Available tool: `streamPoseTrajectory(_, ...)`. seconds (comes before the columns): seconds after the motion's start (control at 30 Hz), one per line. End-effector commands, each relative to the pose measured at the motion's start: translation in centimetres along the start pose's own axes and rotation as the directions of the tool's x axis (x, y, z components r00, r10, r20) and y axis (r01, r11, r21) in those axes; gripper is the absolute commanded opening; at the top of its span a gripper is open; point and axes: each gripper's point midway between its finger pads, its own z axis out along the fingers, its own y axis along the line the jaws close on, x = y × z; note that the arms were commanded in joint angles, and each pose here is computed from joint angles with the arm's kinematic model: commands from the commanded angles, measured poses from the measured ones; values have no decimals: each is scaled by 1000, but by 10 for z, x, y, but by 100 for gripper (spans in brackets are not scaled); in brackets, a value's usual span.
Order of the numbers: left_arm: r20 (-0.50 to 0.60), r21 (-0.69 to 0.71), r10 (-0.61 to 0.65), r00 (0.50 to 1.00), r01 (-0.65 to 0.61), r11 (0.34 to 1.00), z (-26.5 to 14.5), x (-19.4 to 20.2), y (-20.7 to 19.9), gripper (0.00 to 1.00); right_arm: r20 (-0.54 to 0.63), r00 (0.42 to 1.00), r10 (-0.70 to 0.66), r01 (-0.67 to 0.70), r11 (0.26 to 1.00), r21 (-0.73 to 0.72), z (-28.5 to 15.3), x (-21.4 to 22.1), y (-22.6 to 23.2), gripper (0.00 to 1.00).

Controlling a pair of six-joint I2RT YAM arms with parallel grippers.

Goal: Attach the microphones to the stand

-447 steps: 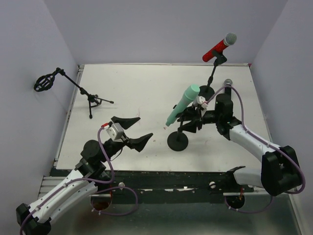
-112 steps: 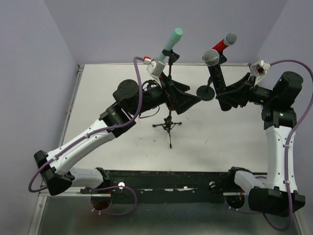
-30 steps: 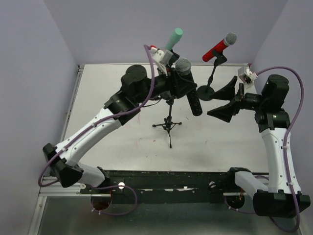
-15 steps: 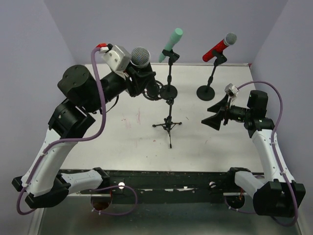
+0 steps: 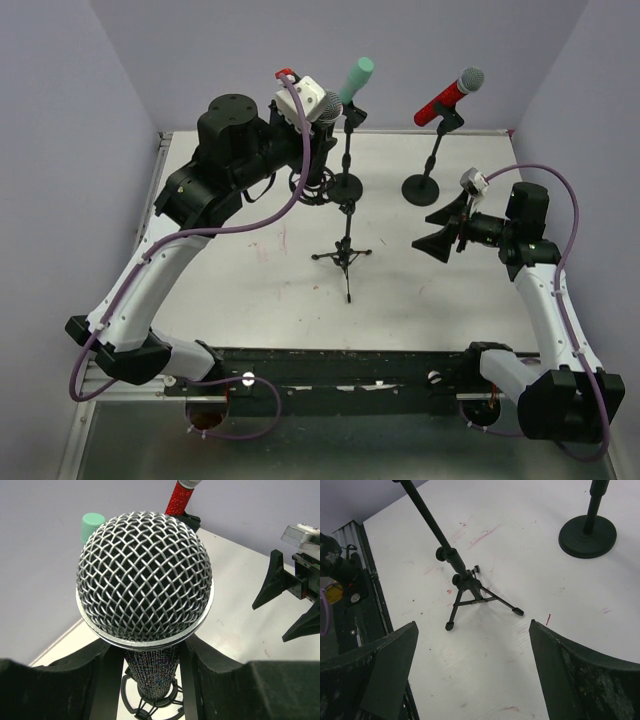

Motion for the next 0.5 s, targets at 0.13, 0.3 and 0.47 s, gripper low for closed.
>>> streamPoseTrajectory(0.13,35,-19,37,999,-36,999,-10,-14,7,0,-3,999,-32,32,999,25,1,-1,-7,99)
streamPoseTrajectory(0.3,24,15,17,1000,-17,1000,-8,-9,3,0,-2,999,-36,36,999,28,0,-2,-7,99)
streamPoseTrajectory(0.47,25,41,-30,999,29,999,-7,0,3,0,-3,999,-41,41,999,31,0,-2,-7,99)
